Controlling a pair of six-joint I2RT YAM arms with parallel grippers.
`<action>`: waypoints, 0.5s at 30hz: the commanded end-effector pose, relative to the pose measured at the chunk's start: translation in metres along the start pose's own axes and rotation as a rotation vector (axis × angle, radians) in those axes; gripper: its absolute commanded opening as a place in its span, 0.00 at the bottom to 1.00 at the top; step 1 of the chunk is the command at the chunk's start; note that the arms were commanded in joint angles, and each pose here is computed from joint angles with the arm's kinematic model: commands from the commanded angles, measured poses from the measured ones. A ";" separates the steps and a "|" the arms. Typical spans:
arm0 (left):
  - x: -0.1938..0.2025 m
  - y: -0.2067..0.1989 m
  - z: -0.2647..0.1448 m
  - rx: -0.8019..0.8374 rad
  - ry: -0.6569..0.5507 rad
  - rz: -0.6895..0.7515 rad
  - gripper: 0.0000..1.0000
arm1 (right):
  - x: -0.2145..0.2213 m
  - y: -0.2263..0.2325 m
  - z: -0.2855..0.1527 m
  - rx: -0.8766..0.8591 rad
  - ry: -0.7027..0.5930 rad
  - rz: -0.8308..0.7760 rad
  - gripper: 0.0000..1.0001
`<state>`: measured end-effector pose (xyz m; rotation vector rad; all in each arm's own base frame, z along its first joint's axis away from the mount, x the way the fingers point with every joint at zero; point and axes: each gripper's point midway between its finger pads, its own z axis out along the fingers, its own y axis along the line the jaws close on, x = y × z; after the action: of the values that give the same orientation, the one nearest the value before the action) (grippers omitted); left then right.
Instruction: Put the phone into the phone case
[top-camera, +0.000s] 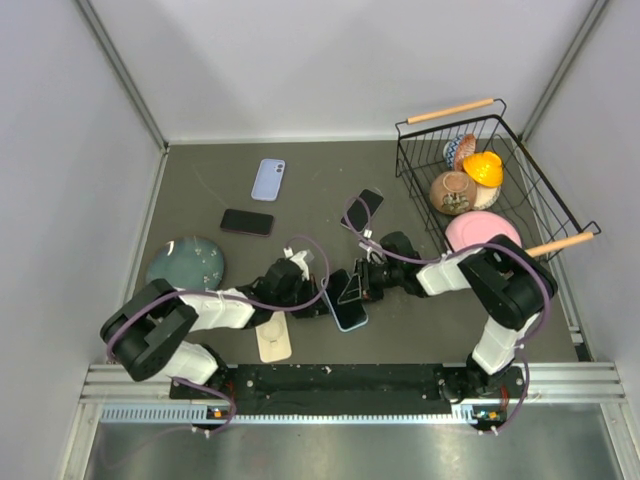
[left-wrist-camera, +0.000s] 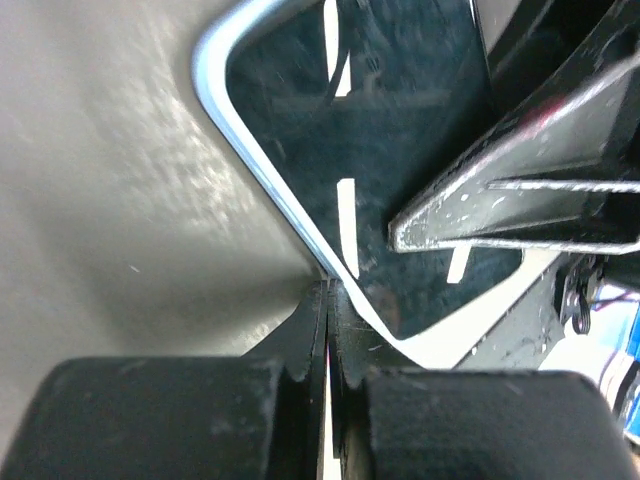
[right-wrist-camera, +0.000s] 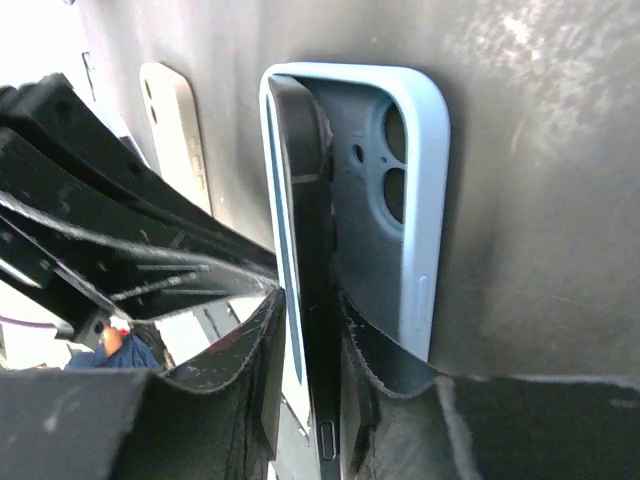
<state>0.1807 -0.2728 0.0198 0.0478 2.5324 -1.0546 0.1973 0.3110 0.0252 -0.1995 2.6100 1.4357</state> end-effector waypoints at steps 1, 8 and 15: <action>0.036 0.016 -0.008 -0.077 0.101 -0.006 0.01 | -0.025 0.001 -0.008 0.100 -0.117 -0.076 0.27; 0.020 0.013 -0.022 -0.120 0.025 -0.020 0.23 | -0.038 0.008 -0.030 0.211 -0.148 -0.133 0.41; -0.004 0.000 -0.033 -0.154 -0.032 0.017 0.43 | -0.041 0.013 -0.044 0.252 -0.146 -0.172 0.53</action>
<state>0.1589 -0.2513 0.0266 0.0099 2.6011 -0.9200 0.2205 0.2882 0.0483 -0.2246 2.6005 1.0895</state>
